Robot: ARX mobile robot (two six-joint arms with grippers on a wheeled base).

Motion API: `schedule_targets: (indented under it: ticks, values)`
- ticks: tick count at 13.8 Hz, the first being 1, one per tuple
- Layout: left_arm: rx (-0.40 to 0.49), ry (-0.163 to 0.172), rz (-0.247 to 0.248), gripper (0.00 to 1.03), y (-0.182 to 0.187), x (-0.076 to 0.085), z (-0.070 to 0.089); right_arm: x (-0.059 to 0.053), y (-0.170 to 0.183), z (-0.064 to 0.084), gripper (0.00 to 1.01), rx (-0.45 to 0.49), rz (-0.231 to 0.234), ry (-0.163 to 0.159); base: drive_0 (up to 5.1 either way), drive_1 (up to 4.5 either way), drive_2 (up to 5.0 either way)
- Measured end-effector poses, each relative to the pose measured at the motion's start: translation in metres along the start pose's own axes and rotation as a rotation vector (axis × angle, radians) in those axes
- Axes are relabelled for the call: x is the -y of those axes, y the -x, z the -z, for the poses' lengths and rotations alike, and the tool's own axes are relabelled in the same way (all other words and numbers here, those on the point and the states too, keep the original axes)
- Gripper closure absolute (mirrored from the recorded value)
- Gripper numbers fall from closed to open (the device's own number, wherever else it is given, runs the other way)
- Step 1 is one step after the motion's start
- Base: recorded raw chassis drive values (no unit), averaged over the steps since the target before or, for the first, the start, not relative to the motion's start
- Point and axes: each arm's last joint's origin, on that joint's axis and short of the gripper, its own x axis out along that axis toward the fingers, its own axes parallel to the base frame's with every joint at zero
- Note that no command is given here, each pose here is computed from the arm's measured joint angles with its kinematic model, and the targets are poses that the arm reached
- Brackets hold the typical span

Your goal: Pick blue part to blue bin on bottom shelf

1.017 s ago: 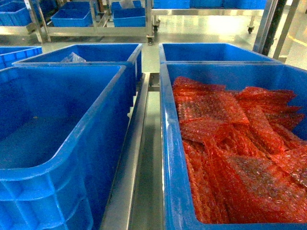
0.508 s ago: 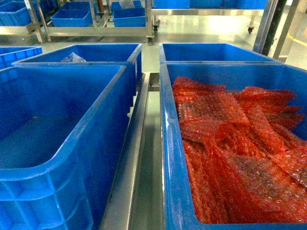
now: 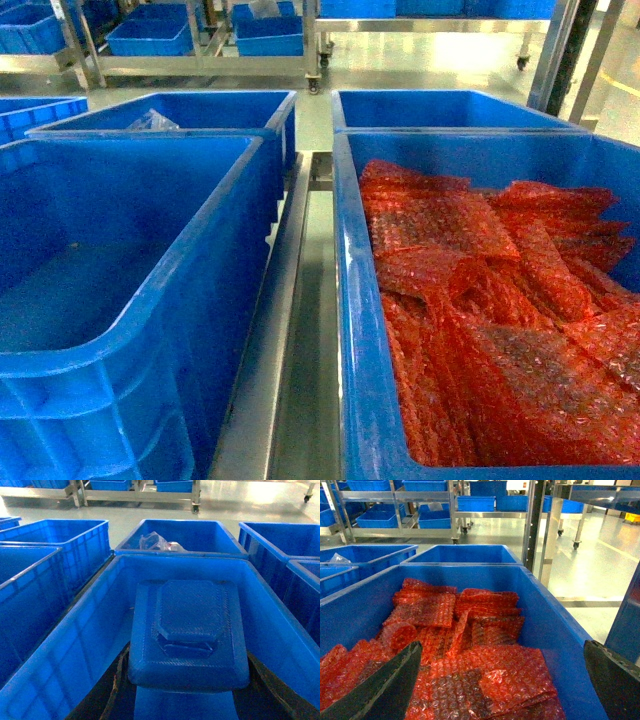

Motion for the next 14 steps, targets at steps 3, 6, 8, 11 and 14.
schedule_targets:
  ticks: [3, 6, 8, 11, 14]
  values:
    - [0.0, 0.0, 0.0, 0.59, 0.0, 0.0, 0.0, 0.0, 0.0, 0.0, 0.03, 0.0, 0.0, 0.0, 0.0, 0.0, 0.0]
    - [0.0, 0.0, 0.0, 0.59, 0.0, 0.0, 0.0, 0.0, 0.0, 0.0, 0.03, 0.0, 0.0, 0.0, 0.0, 0.0, 0.0]
    - [-0.024, -0.021, -0.014, 0.59, 0.0, 0.001, 0.001, 0.0, 0.0, 0.0, 0.03, 0.0, 0.0, 0.0, 0.0, 0.0, 0.0]
    - [-0.083, -0.12, -0.086, 0.59, -0.002, 0.002, 0.005, 0.0, 0.0, 0.0, 0.03, 0.0, 0.0, 0.0, 0.0, 0.0, 0.0]
    - [-0.044, -0.112, -0.071, 0.59, -0.031, 0.008, -0.008, 0.0, 0.0, 0.0, 0.03, 0.0, 0.0, 0.0, 0.0, 0.0, 0.0]
